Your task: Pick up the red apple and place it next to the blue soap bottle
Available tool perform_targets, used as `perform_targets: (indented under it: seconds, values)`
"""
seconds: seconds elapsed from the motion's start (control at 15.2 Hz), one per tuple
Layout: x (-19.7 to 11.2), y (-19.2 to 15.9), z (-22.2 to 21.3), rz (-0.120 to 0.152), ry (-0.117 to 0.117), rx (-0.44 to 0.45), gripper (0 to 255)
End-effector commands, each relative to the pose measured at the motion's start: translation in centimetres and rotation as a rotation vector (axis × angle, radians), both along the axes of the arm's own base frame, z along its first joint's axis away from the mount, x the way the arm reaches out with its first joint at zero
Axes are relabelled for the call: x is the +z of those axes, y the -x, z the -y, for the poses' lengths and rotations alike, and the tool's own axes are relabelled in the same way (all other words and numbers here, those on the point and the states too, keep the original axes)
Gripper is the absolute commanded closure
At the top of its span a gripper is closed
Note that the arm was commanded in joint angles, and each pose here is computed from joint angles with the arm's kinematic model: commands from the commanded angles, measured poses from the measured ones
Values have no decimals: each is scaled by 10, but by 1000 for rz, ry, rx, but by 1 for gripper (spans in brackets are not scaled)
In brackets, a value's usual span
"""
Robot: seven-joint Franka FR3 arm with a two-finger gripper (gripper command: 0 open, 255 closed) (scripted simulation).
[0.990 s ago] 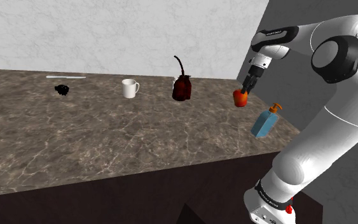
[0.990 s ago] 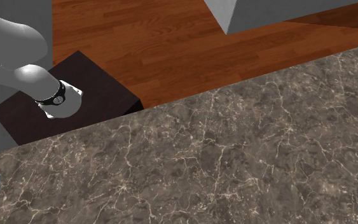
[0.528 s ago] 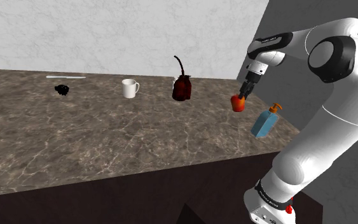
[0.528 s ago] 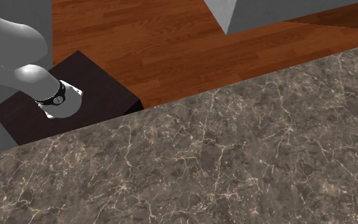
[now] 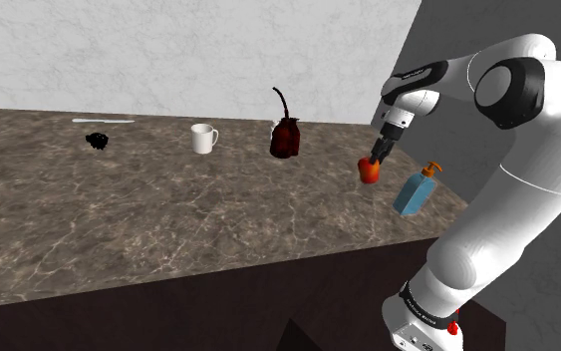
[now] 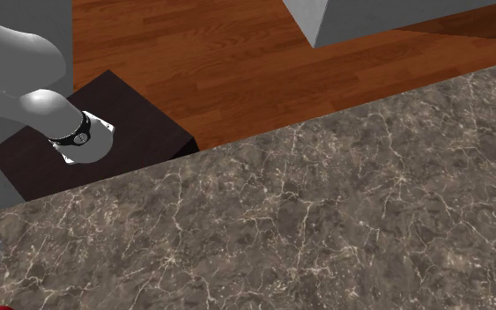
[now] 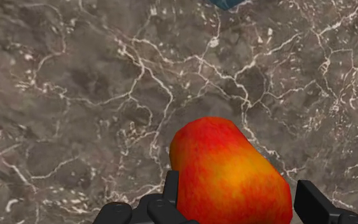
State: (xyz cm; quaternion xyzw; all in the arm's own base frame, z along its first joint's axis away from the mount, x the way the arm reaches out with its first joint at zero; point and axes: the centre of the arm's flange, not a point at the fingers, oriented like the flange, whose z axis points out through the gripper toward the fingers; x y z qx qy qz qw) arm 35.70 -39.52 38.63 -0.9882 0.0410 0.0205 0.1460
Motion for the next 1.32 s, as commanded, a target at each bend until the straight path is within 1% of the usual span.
perform_targets:
  seconds: [0.0, 0.13, 0.59, 0.66, 0.99, 1.25]
  values:
    - [-10, 1, 0, 0, 0, 0, 255]
    - [-19, 1, 0, 0, 0, 0, 255]
    - [-19, 1, 0, 0, 0, 0, 255]
    - [-19, 1, 0, 0, 0, 0, 0]
    - [-19, 1, 0, 0, 0, 0, 0]
    - [29, -1, 15, 0, 0, 0, 0]
